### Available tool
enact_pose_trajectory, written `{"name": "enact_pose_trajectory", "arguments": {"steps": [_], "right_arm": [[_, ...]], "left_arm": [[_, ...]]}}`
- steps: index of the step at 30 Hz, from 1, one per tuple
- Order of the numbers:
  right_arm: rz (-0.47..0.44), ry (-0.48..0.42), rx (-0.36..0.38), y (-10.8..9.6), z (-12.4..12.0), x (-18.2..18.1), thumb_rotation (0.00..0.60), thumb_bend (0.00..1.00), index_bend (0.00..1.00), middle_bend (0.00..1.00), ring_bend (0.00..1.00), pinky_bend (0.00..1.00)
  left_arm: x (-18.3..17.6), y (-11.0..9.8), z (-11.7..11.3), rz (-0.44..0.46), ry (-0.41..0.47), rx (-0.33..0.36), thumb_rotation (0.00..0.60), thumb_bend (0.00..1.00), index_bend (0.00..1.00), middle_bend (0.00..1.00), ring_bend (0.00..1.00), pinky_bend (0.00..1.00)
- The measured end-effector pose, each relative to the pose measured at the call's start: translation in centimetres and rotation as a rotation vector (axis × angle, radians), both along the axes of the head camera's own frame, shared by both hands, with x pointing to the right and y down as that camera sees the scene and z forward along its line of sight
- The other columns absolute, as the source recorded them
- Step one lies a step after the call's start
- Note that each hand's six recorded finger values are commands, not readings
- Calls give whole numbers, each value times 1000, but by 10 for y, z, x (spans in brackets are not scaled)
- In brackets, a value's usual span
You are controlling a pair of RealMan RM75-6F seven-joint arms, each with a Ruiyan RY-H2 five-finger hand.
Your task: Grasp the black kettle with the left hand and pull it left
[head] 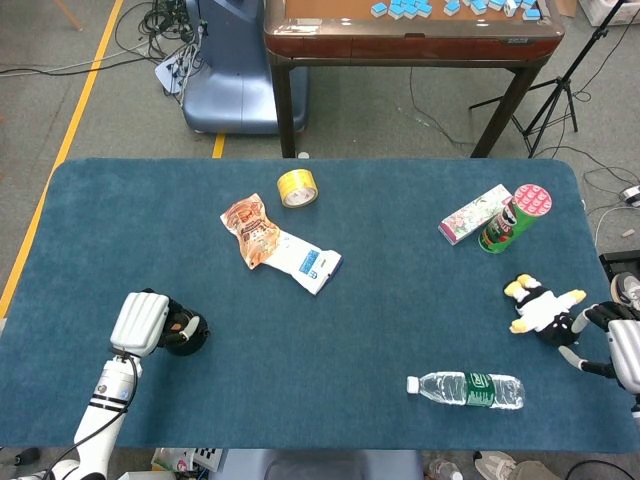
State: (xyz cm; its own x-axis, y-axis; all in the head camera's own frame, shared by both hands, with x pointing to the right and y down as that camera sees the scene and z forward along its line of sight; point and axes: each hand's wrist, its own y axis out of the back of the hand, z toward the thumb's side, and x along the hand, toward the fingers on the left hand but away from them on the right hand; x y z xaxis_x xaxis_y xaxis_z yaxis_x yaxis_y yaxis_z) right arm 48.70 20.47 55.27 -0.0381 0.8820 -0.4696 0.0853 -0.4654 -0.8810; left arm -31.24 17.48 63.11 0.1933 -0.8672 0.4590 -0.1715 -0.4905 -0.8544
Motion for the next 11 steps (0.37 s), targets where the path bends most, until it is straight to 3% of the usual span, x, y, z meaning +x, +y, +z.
{"name": "enact_pose_trajectory", "arguments": {"steps": [11], "right_arm": [[2, 0, 4, 0, -2, 0, 600, 178, 541, 459, 283, 286]], "left_arm": [[-2, -1, -1, -4, -2, 2, 416, 309, 1000, 1000, 1000, 516]]}}
